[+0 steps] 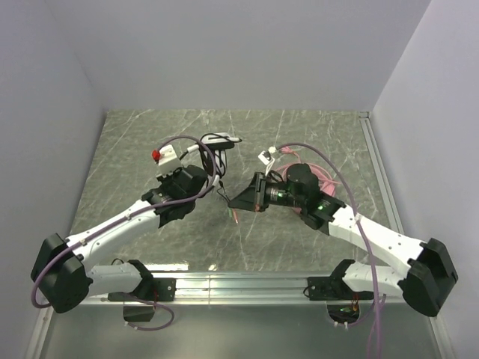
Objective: Wrap the headphones
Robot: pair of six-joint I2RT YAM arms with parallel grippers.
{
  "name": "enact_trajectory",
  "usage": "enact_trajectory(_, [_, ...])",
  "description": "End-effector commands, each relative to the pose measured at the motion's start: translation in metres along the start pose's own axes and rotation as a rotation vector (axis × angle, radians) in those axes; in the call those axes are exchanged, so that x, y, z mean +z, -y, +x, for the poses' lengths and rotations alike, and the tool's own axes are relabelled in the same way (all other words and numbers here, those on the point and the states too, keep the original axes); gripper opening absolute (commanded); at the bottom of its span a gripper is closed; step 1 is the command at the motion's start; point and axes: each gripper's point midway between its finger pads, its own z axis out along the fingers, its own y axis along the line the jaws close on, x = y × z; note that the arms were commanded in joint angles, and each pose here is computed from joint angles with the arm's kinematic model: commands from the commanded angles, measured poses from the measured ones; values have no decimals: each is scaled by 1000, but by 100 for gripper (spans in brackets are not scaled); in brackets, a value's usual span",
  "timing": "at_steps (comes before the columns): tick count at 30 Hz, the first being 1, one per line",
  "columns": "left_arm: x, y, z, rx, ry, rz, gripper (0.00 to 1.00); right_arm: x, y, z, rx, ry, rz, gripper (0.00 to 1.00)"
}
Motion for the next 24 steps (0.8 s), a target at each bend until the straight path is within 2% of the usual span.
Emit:
enact_trajectory(1, [2,14,-31,-218,140,-12,0,6,-55,-32,74,62,-204,0])
enact_trajectory(3, [0,19,-23,-203,127,-13,0,13,-60,-44,85,91,-217,0])
enact_trajectory(9, [-5,27,-3,-188,84,6,0,38,-32,-76,227,244,-113,0])
enact_trajectory(13, [-10,35,1,-216,37,48,0,49,-3,-94,272,358,28,0])
enact_trajectory(18, [-21,45,0,-255,-10,132,0,59,9,-99,253,391,103,0])
enact_trajectory(24, [-26,52,1,-244,-43,178,0,83,32,-93,248,368,199,0])
